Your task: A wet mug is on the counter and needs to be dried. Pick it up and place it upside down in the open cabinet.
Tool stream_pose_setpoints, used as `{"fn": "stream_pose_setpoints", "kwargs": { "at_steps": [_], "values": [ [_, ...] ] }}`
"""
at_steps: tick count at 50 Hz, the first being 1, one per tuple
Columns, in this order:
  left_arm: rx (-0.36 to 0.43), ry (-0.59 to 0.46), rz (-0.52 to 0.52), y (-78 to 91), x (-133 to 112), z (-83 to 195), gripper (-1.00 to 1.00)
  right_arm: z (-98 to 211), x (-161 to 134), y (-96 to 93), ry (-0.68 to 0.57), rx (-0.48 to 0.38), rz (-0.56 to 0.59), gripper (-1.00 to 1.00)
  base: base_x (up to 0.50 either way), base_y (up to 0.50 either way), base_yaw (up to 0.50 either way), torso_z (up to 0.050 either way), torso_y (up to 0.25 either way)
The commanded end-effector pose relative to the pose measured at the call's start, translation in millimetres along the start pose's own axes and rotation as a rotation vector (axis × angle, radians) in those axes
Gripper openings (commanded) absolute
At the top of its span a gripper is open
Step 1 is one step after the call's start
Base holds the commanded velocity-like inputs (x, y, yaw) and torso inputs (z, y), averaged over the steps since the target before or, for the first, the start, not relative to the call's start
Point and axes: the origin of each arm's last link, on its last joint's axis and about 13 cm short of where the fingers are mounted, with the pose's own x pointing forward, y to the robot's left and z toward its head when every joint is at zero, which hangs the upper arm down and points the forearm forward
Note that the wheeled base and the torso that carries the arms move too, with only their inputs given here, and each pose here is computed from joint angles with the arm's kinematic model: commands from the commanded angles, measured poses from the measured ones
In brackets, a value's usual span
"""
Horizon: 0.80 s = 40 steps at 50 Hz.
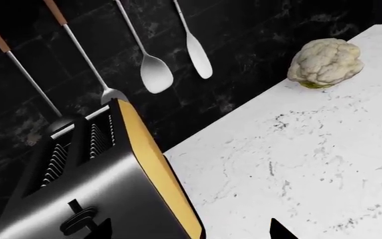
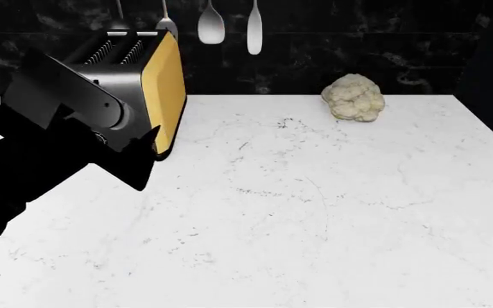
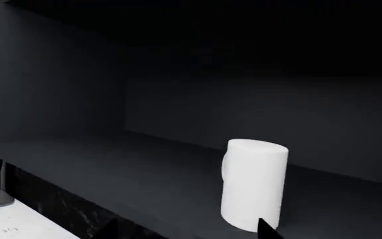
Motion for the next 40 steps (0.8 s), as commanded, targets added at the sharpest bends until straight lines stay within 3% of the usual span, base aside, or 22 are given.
{"fn": "stream_pose_setpoints", "kwargs": {
  "at_steps": [1,28,40],
  "values": [
    [-0.023,-0.014,0.005,2.1,-1.4,1.4,1.00,-19.4,-51.2,17.1,0.024,-0.051,0.078,1.00,0.00,0.00,0.00,0.000,0.000],
    [-0.054,-0.023,-0.003,3.3,-1.8,-1.6,1.00,-65.5,-99.7,36.7,0.121,-0.037,0.111,1.00,0.00,0.00,0.00,0.000,0.000],
    [-0.068,-0.032,-0.019,2.3,-3.9,-2.1,1.00,-105.8,-104.1,30.1,0.155,-0.026,0.151,1.00,0.00,0.00,0.00,0.000,0.000]
  ]
}}
